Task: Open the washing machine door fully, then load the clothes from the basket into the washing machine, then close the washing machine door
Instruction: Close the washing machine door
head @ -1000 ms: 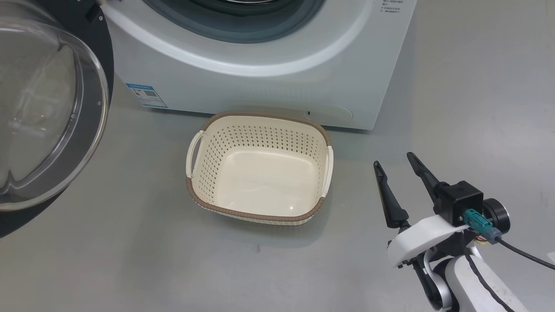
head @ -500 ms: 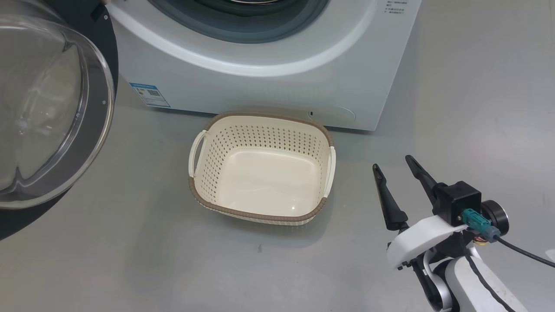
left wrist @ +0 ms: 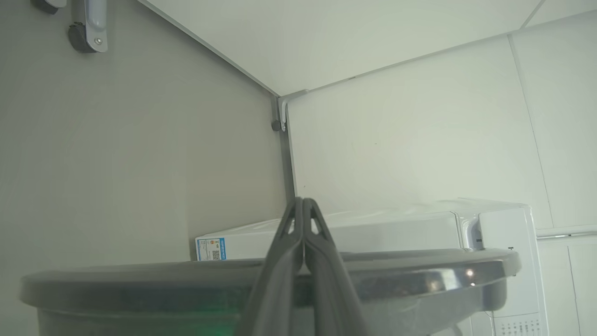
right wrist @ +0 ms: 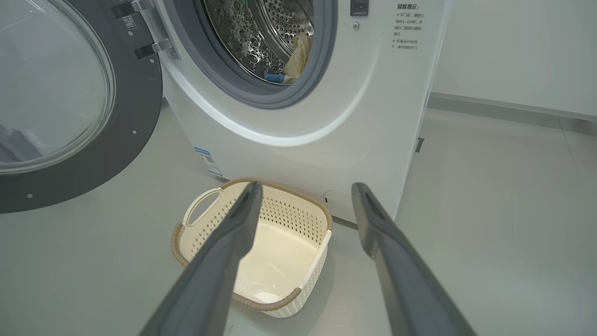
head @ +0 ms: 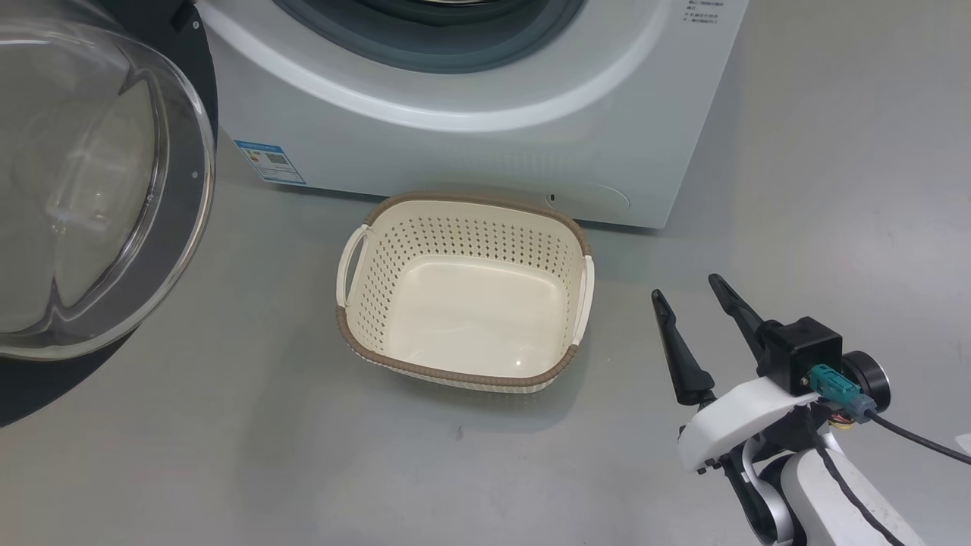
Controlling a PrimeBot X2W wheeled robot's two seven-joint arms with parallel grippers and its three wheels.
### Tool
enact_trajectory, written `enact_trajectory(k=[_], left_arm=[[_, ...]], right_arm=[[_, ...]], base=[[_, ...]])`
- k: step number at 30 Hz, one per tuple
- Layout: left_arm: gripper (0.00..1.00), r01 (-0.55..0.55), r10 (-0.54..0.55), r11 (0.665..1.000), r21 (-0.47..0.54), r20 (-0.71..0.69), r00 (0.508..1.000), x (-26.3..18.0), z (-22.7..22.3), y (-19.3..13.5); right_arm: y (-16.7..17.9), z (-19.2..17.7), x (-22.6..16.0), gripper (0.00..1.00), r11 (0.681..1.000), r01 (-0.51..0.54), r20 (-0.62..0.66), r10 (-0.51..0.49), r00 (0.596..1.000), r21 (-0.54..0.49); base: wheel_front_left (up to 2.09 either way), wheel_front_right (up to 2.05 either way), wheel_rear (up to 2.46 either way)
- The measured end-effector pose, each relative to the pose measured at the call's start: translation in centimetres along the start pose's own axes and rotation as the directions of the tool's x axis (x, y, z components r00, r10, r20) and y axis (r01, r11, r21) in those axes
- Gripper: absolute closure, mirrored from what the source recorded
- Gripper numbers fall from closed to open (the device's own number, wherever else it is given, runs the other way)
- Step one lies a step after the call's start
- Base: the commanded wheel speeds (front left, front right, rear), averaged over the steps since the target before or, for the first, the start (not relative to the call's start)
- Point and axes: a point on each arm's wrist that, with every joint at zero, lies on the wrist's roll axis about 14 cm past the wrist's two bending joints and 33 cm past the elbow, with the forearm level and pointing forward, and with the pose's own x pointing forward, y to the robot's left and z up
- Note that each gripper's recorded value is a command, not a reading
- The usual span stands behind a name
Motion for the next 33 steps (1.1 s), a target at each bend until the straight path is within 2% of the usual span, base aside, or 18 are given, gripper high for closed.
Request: enact_trajectory(k=[19, 26, 33], left_arm=[[1.0, 0.039, -0.045, 0.999, -0.038, -0.188, 0.981, -0.8, -2.3, -0.3], [1.0, 0.052, -0.069, 0.996, -0.069, -0.268, 0.961, -1.3, -3.5, -0.4], [1.0, 0.056, -0.083, 0.995, -0.082, -0.381, 0.921, -1.8, -5.5, -0.3]], right_arm=[[0.5, 0.2, 0.1, 0.0, 1.0, -0.016, 0.003, 0.016, 1.0, 0.005], [0.5, 0.5, -0.1, 0.0, 1.0, -0.011, 0.011, 0.011, 1.0, 0.009], [0.5, 0.6, -0.2, 0.0, 1.0, -0.007, 0.019, 0.007, 1.0, 0.019]], base=[[0.0, 0.0, 0.0], [0.0, 0.0, 0.0], [0.0, 0.0, 0.0]])
